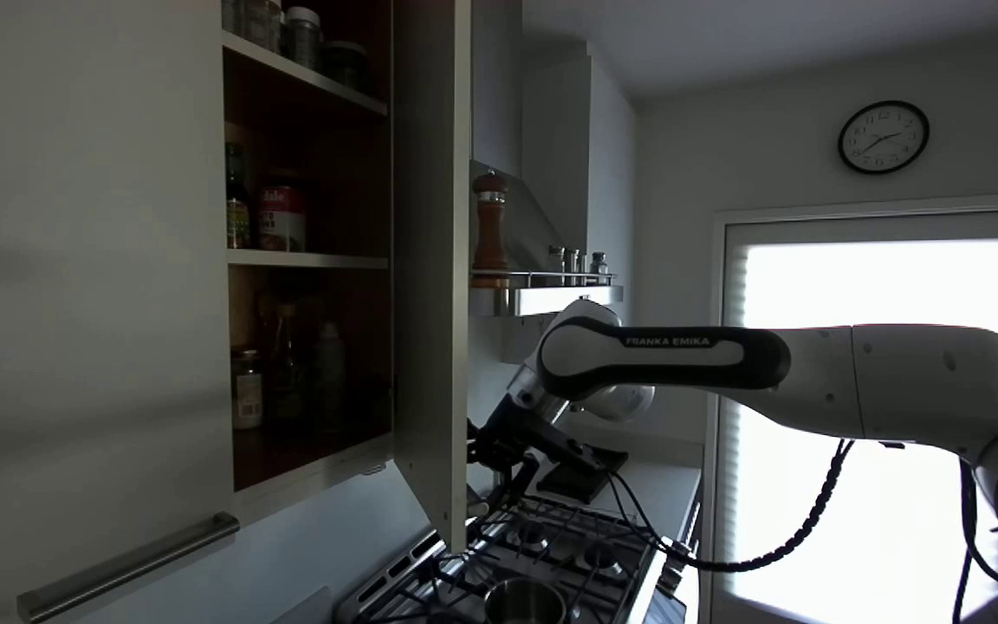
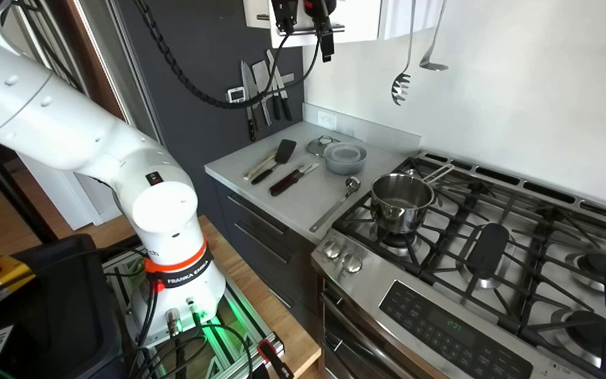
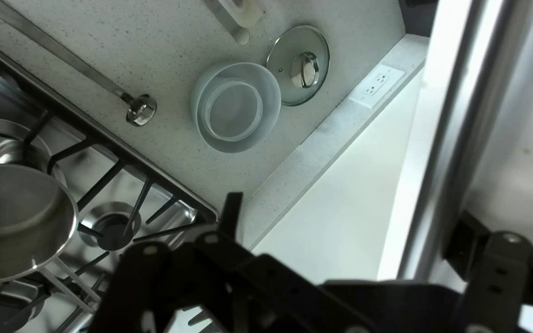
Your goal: Open the right cabinet door
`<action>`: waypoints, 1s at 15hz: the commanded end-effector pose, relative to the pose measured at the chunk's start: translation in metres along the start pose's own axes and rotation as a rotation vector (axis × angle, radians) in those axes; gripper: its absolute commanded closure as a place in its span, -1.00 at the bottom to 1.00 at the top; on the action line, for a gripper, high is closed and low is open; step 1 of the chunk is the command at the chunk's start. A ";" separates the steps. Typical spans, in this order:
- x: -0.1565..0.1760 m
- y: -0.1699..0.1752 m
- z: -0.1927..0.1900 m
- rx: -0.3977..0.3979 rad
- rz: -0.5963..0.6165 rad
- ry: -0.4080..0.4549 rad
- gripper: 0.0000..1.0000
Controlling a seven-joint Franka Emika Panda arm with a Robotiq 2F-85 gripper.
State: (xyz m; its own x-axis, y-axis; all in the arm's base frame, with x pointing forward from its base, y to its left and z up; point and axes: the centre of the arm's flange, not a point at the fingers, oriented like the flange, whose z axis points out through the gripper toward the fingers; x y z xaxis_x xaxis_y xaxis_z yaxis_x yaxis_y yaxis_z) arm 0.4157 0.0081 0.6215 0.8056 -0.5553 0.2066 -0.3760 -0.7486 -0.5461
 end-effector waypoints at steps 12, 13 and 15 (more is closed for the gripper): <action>-0.018 0.019 -0.049 0.048 0.038 0.173 -1.00; -0.023 0.021 -0.054 0.031 0.014 0.182 -1.00; -0.036 0.024 -0.063 0.017 -0.058 0.207 -1.00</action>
State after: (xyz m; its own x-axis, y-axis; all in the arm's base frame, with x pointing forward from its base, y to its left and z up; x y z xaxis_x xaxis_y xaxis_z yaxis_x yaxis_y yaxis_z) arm 0.3831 -0.0124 0.6563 0.7087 -0.6276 0.3222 -0.3725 -0.7208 -0.5846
